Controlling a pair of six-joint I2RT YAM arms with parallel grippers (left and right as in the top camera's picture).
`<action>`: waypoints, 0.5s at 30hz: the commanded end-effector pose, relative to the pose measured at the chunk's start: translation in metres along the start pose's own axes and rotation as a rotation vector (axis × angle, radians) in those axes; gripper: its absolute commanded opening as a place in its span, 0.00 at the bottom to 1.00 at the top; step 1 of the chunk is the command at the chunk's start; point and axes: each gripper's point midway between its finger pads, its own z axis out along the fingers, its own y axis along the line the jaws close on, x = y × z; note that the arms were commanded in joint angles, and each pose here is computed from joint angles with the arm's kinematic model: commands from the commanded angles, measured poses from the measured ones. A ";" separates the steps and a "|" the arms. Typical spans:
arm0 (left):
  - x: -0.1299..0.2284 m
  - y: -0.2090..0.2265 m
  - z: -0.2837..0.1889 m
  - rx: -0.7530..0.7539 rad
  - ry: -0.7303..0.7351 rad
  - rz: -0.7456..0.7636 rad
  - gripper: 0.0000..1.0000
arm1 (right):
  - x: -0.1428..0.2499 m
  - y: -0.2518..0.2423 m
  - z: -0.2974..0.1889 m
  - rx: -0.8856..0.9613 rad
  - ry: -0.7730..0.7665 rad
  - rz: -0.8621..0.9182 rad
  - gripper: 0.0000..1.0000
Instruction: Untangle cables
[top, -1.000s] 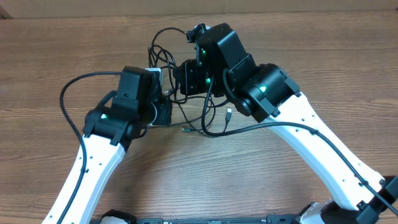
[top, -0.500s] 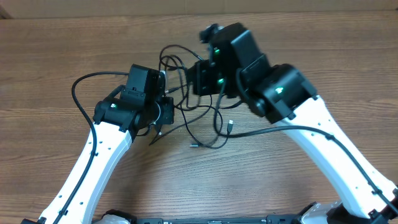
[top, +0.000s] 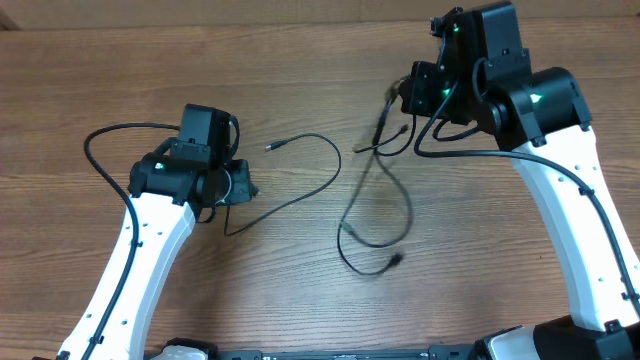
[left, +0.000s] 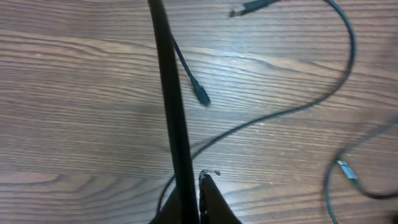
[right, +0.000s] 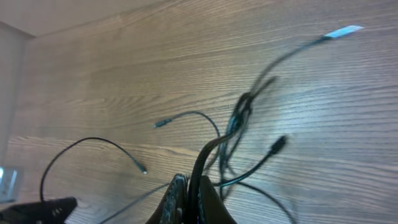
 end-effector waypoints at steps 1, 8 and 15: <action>-0.002 0.017 -0.003 -0.052 -0.017 -0.011 0.20 | -0.012 0.015 -0.026 -0.052 -0.068 -0.070 0.04; 0.003 -0.018 -0.005 0.165 0.017 0.051 0.38 | -0.002 0.039 -0.029 -0.180 -0.023 -0.109 0.04; -0.012 -0.076 -0.025 0.504 -0.066 0.214 0.39 | 0.008 0.066 -0.036 -0.347 0.029 -0.147 0.04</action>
